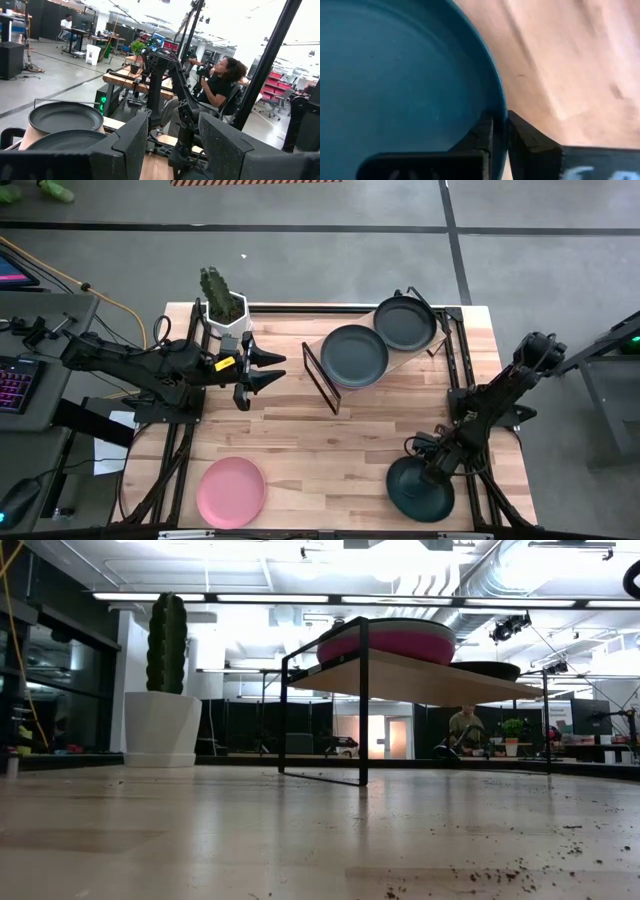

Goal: Place and stack plates onto a shelf
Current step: Stack the black plate on top of the right black plate on the shelf

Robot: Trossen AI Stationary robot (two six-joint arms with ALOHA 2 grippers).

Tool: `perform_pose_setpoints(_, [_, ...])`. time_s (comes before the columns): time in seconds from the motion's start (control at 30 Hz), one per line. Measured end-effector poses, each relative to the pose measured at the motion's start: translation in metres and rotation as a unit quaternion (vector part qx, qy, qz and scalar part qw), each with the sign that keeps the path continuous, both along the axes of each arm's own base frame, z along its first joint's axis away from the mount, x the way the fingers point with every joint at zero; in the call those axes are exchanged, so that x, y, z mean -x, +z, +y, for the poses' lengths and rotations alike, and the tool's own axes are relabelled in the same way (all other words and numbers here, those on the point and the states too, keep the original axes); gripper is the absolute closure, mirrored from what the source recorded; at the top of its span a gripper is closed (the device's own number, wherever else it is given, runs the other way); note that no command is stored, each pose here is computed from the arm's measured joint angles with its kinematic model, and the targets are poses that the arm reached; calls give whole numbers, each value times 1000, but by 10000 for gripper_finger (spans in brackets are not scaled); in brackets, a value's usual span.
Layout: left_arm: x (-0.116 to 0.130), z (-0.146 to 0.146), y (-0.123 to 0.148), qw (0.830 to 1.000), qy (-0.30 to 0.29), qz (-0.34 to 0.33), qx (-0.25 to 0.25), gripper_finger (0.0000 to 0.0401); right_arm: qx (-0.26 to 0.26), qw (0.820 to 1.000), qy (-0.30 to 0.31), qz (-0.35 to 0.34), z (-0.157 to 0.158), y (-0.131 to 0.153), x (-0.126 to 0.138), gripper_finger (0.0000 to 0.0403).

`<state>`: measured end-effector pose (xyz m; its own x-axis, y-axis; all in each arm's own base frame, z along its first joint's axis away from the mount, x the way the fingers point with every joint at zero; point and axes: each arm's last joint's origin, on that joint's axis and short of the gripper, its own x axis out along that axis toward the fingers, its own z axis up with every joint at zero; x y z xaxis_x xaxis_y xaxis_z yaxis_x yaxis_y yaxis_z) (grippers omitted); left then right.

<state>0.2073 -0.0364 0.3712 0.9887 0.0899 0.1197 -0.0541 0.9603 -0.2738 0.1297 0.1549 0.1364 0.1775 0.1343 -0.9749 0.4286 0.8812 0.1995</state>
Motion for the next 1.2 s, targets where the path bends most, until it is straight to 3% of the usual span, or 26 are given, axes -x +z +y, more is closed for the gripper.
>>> perform_pose_setpoints(0.37, [0,0,0,1000,2,0,-4,233,-28,1000,-1,-7,1,6,0,400])
perform_pose_setpoints(0.67, [0,1,0,1000,12,1,-3,233,-114,991,10,-73,-8,43,9,402])
perform_pose_setpoints(0.93, [0,1,0,1000,12,1,-3,233,-202,967,4,-158,-7,67,-1,403])
perform_pose_setpoints(1.07, [0,1,0,1000,13,1,-3,233,-239,942,-14,-234,-9,77,-23,403])
perform_pose_setpoints(1.2, [0,1,0,1000,13,1,-3,233,-238,910,-58,-334,-25,90,-48,403])
